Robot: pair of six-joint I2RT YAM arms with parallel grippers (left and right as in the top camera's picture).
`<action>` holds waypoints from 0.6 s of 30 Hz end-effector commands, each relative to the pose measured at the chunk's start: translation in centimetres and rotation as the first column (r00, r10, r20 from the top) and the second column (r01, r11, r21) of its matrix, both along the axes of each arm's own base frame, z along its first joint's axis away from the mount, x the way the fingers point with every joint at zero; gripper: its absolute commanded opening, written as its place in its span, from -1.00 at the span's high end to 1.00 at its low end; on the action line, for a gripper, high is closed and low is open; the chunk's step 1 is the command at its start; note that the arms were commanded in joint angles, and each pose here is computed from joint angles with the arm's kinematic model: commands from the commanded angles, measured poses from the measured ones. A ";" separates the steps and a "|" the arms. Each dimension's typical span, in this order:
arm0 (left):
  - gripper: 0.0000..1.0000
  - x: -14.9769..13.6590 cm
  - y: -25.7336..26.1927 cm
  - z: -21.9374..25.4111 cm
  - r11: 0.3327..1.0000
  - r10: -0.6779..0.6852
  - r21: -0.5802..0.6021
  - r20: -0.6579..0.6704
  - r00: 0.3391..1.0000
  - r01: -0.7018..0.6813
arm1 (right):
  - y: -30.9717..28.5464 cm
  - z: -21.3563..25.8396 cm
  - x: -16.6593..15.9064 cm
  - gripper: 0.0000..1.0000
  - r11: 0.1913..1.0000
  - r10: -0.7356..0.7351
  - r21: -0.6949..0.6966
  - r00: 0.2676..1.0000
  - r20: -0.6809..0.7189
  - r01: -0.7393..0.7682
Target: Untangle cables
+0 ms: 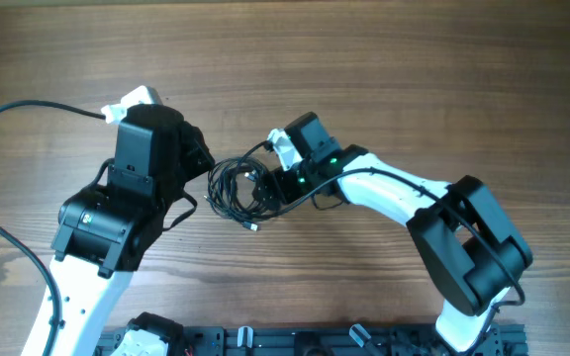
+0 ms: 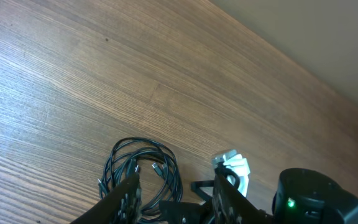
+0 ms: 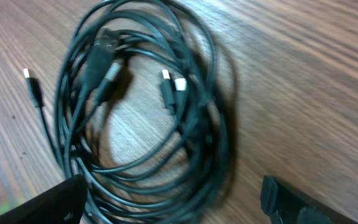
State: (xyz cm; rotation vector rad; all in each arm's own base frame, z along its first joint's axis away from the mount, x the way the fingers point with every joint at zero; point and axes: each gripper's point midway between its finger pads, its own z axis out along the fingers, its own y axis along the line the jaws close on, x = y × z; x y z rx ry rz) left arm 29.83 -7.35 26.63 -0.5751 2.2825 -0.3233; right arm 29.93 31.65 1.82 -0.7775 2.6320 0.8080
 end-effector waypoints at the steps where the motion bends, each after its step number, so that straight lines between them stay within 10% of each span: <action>1: 0.22 -0.1 0.1 0.7 1.000 -0.006 0.000 0.018 1.000 0.006 | 2.3 1.2 -1.0 -0.78 0.999 0.012 0.036 1.000 0.022 -0.013; 12: 0.21 -0.1 0.1 0.7 1.000 -0.006 0.000 0.018 1.000 0.006 | 2.7 -1.2 -1.4 0.02 0.990 -0.133 -0.056 0.991 -0.002 0.133; 18: 0.21 -0.1 0.1 0.7 1.000 -0.006 0.000 0.018 1.000 0.006 | 1.1 -2.4 -1.2 -0.11 0.961 -0.252 -0.127 0.967 -0.028 0.246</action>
